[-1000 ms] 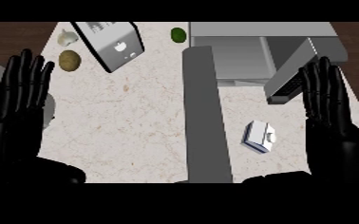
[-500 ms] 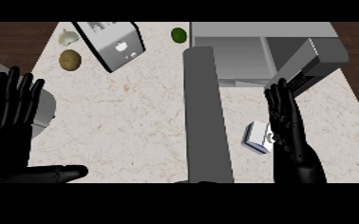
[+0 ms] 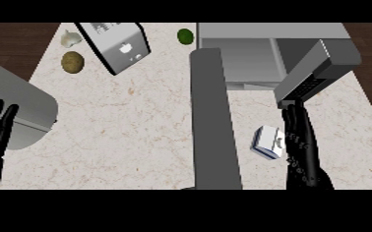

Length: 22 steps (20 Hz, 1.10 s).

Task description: Pick up the milk, place it into the microwave and close the microwave

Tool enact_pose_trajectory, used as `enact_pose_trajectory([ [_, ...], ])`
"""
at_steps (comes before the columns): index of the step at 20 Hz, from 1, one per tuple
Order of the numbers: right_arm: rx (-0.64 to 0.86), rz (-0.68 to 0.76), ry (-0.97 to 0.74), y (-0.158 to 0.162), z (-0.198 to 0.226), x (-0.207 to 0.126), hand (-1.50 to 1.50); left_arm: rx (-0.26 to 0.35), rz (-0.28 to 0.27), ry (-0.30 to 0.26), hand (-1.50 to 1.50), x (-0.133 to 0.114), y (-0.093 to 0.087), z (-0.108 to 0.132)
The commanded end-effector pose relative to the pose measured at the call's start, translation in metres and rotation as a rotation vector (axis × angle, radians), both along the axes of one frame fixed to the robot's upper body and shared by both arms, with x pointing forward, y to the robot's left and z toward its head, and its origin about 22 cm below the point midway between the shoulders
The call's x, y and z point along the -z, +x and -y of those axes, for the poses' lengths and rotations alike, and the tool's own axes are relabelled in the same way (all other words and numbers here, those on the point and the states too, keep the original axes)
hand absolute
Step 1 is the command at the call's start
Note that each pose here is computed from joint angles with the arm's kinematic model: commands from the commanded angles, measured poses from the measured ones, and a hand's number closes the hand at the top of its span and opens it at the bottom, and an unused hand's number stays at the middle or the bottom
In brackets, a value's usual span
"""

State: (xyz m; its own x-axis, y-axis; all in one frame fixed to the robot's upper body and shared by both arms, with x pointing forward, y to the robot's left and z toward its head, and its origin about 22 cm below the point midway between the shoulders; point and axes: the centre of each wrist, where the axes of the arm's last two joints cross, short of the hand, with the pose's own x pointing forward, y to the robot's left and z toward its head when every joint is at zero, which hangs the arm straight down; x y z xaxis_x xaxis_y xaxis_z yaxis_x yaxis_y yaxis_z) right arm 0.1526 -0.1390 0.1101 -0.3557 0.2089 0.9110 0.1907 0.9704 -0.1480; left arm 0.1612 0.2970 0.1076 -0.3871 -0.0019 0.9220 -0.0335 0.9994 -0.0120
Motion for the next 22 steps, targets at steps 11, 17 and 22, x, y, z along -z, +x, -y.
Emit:
enact_pose_trajectory([
  [11, 0.096, -0.089, 0.019, 0.020, 0.019, 0.082, -1.50, 0.003, -0.003, -0.003, -1.50, -0.002, -0.038, -0.015],
  [17, 0.171, -0.150, 0.033, 0.029, 0.050, 0.110, -1.50, 0.007, -0.007, -0.002, -1.50, -0.008, -0.049, -0.039],
  [22, 0.209, -0.154, 0.041, 0.021, 0.085, 0.128, -1.50, 0.007, 0.003, 0.000, -1.50, -0.004, -0.055, -0.034],
])
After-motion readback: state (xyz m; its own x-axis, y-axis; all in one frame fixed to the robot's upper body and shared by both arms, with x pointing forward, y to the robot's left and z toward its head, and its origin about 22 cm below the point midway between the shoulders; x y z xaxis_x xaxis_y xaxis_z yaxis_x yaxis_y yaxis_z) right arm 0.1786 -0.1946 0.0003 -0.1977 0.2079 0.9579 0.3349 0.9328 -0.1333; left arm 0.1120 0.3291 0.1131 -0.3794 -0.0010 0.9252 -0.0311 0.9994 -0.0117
